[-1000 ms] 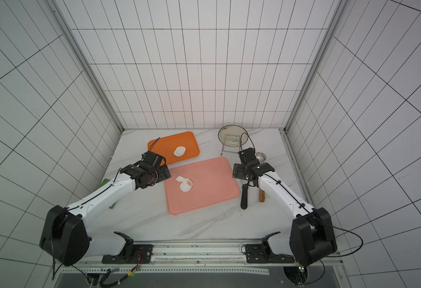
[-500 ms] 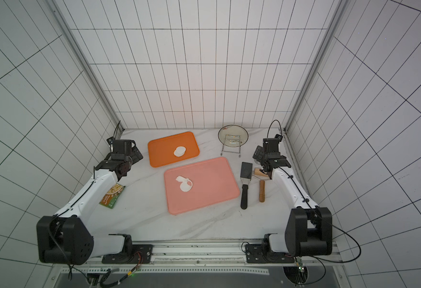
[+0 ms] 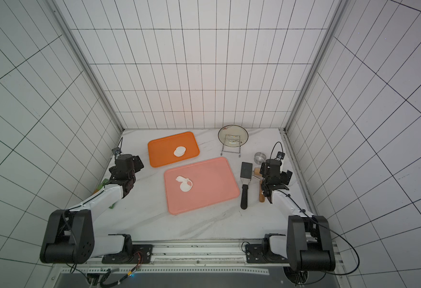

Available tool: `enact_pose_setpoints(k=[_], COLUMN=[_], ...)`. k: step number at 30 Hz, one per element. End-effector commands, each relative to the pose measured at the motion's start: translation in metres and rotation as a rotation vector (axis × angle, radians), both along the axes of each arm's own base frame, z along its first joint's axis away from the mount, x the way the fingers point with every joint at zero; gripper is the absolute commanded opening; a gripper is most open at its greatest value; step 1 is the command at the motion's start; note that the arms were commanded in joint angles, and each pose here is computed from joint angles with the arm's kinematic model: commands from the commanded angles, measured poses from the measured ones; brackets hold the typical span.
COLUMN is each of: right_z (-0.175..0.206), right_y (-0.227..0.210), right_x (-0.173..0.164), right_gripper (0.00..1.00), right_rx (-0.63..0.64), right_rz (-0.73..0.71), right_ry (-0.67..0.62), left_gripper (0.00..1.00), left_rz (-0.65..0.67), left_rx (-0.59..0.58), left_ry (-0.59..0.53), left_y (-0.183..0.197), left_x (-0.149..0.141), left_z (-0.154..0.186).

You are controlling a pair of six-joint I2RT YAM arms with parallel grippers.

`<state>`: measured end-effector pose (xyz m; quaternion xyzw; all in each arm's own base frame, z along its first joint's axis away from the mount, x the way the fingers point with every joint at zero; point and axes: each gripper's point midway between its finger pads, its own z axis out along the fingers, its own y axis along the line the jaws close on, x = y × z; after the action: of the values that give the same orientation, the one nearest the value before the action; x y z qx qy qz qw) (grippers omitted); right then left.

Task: Roll out the dumpling wrappers from the dough
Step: Reset both arms

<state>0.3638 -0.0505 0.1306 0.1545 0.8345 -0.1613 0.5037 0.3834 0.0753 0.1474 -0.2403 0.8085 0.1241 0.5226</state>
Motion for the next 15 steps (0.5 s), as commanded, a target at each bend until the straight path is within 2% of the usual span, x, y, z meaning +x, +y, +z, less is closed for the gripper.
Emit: enact_pose_setpoints(k=[1, 4, 7, 10, 13, 15], right_z=[-0.005, -0.004, -0.013, -0.018, -0.024, -0.032], right_y=[-0.009, 0.009, -0.005, -0.001, -0.003, 0.001], right_x=[0.007, 0.019, 0.018, 0.016, 0.015, 0.016], right_gripper=[0.99, 0.99, 0.99, 0.99, 0.99, 0.99], right_rx=[-0.018, -0.029, 0.002, 0.052, 0.054, 0.078], right_rz=[-0.025, 0.11, 0.055, 0.118, 0.136, 0.159], right_ry=[-0.094, -0.149, -0.197, -0.193, -0.273, -0.186], left_gripper=[0.97, 0.97, 0.97, 0.97, 0.96, 0.98], left_rz=[-0.039, -0.059, -0.066, -0.112, -0.181, -0.2], left_rx=[0.034, 0.045, 0.044, 0.049, 0.088, 0.112], left_ry=[-0.111, -0.148, -0.175, -0.208, -0.217, -0.213], left_y=[-0.003, -0.005, -0.006, -0.013, -0.026, -0.033], left_x=[0.013, 0.014, 0.01, 0.011, 0.017, 0.021], left_z=[0.008, 0.001, -0.009, -0.018, -0.027, -0.027])
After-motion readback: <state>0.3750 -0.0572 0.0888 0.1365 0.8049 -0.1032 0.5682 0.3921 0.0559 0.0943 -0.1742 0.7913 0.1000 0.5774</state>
